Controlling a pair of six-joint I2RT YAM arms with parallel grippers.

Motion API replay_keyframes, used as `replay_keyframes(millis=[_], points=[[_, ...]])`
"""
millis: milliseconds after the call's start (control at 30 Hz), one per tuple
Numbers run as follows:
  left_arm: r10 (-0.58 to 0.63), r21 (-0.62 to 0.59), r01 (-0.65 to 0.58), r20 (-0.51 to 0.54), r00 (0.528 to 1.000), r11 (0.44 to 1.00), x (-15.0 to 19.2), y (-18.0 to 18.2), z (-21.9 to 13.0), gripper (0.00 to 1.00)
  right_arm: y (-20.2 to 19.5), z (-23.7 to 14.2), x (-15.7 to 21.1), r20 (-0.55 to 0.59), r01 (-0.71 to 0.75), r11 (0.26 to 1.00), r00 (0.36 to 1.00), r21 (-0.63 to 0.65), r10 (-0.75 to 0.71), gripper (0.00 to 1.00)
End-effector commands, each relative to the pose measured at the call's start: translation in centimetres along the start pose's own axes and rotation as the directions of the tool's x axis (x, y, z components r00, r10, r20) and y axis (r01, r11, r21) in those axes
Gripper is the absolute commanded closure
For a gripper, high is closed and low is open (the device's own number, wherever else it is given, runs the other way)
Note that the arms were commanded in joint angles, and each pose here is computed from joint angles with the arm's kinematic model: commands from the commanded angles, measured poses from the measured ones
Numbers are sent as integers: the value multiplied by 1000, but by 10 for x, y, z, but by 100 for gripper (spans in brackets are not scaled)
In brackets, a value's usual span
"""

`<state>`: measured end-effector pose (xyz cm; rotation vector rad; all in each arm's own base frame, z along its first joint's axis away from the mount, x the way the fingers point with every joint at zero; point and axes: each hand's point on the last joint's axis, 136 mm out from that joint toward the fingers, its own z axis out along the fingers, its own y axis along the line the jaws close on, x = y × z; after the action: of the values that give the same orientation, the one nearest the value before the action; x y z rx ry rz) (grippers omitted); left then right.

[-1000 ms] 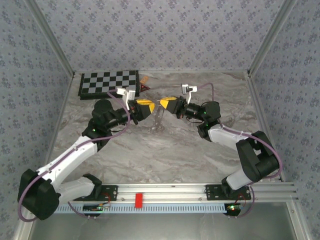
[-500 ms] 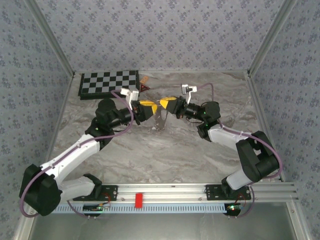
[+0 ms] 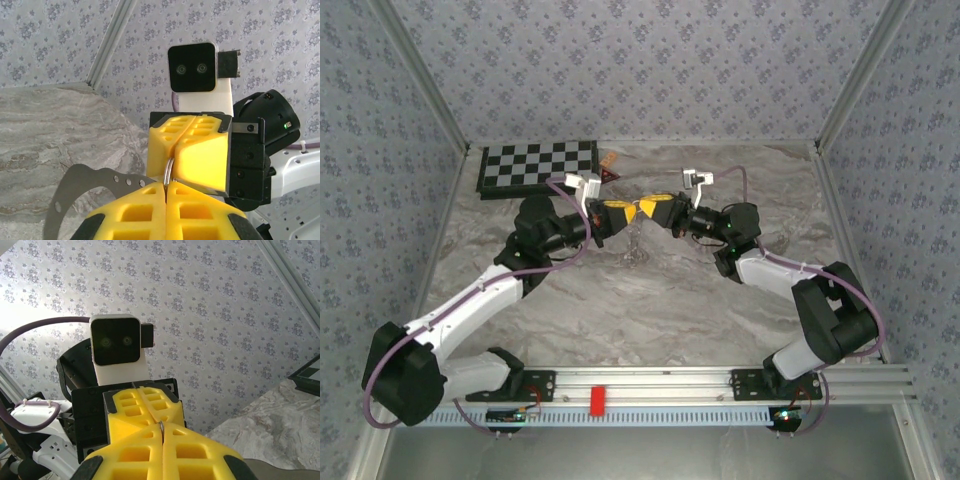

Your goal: Put the keys on the keyring

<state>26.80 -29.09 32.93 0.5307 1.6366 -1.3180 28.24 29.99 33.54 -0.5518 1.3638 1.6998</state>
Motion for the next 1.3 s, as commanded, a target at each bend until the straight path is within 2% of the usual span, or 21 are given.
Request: replay_keyframes(millis=[0, 67, 133, 200, 267, 367, 533, 933, 1267], points=[[59, 67, -62, 44, 997, 996, -23, -22, 2, 100, 11, 3, -3, 4, 45, 998, 999, -36, -45, 100], [69, 52, -71, 34, 997, 996, -23, -21, 1, 100, 10, 1, -4, 2, 45, 999, 999, -32, -44, 100], [82, 22, -83, 28, 996, 996, -24, -18, -1, 100, 6, -4, -8, 9, 38, 999, 999, -5, -38, 77], [96, 0, -96, 23, 995, 995, -24, -18, -5, 100, -1, -15, -14, 37, 37, 999, 999, 40, -38, 66], [103, -19, -102, 27, 994, 995, -25, -17, -8, 100, -7, -28, -19, 71, 35, 995, 997, 90, -42, 59], [97, -48, -96, 18, 995, 994, -24, -14, -10, 100, -14, -44, -24, 103, 43, 987, 993, 157, -60, 54], [87, -93, -86, 15, 996, 992, -23, -6, -12, 100, -18, -54, -18, 86, 57, 973, 993, 225, -78, 53], [82, -293, -64, 49, 995, 954, -30, 24, -22, 100, -21, -55, -13, 66, 65, 963, 994, 262, -85, 53], [113, -318, -101, 19, 993, 943, -25, 26, -24, 100, -21, -49, -11, 42, 75, 962, 995, 263, -89, 54]])
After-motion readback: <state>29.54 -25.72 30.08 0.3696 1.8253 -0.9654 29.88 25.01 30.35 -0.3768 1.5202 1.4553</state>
